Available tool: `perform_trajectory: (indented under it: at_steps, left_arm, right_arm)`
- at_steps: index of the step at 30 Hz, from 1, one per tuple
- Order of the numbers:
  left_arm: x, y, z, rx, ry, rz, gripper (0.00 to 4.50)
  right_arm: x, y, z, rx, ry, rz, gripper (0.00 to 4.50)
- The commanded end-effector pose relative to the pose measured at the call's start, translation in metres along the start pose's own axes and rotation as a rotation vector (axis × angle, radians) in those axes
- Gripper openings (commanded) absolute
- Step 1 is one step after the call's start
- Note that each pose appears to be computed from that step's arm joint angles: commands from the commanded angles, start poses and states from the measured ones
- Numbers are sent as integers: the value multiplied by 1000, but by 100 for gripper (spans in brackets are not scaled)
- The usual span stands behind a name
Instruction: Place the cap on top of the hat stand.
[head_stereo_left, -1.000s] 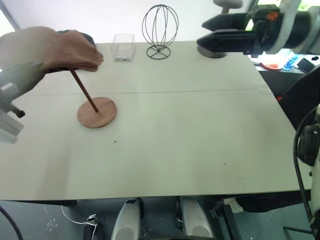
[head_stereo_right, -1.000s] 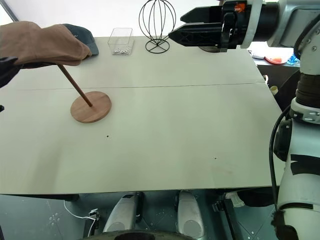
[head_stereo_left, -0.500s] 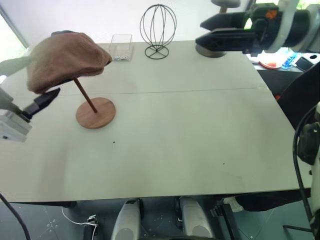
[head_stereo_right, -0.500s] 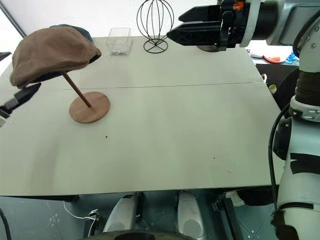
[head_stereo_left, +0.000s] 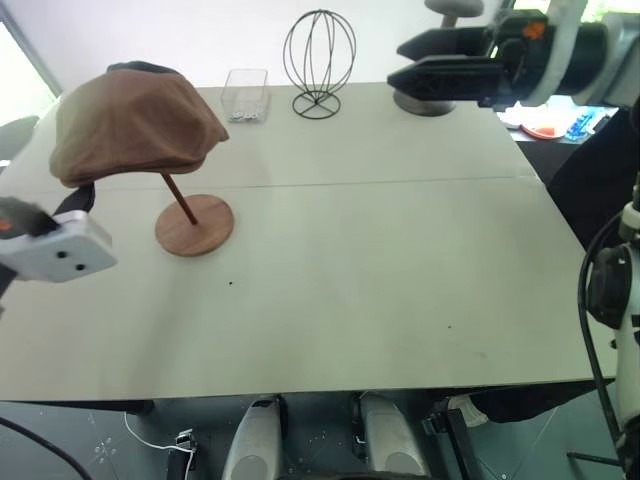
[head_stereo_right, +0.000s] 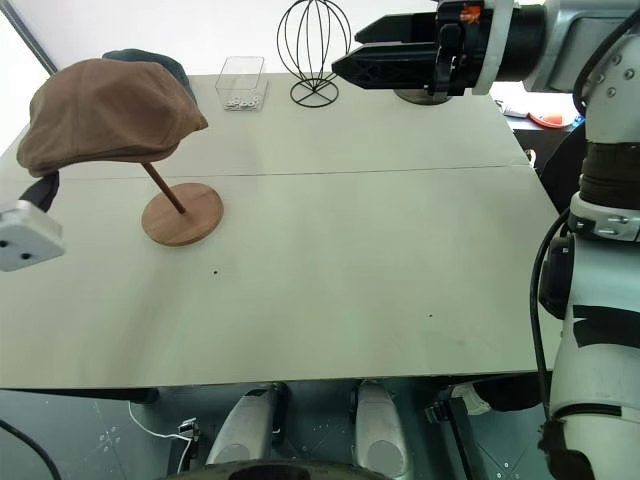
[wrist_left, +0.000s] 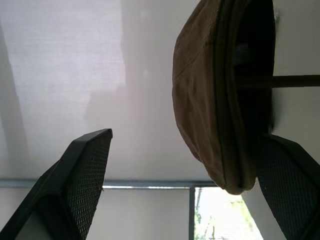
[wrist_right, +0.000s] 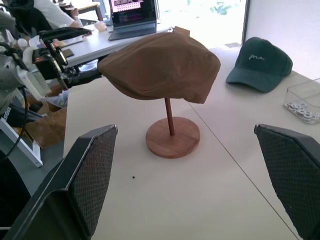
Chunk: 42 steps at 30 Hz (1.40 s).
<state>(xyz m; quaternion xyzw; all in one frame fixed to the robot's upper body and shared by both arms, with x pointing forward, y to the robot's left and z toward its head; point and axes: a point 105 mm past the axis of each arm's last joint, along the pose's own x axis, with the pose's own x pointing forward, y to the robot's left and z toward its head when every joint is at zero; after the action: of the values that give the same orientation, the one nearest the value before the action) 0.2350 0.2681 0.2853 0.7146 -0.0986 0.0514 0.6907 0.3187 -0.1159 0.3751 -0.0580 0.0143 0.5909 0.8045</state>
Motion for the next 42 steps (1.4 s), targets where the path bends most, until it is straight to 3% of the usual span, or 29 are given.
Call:
perform_trajectory:
  at_steps: [1,7,13,16,23,30,36,42]
  left_arm:
    - [0,4,2,-10,102,39,446]
    - [5,-9,-1,-67,195,29,446]
    - [23,-7,-7,-105,192,73,446]
    - [30,-2,-7,-122,164,105,366]
    - [29,0,-5,-145,84,137,7]
    - [15,19,-13,-111,-75,212,7]
    - [6,22,-32,-183,-204,167,7]
    - [10,11,-61,-230,-224,100,7]
  right_arm:
    - [-5,12,24,-79,-42,27,450]
    - [-7,14,26,-82,-36,21,450]
    - [-9,16,25,-78,-36,8,450]
    - [-10,17,25,-78,-37,2,450]
    - [-12,18,25,-79,-39,-17,450]
    - [-13,16,22,-80,-42,-26,450]
    - [-13,15,21,-87,-41,-22,450]
    - [-12,21,20,-105,-20,24,450]
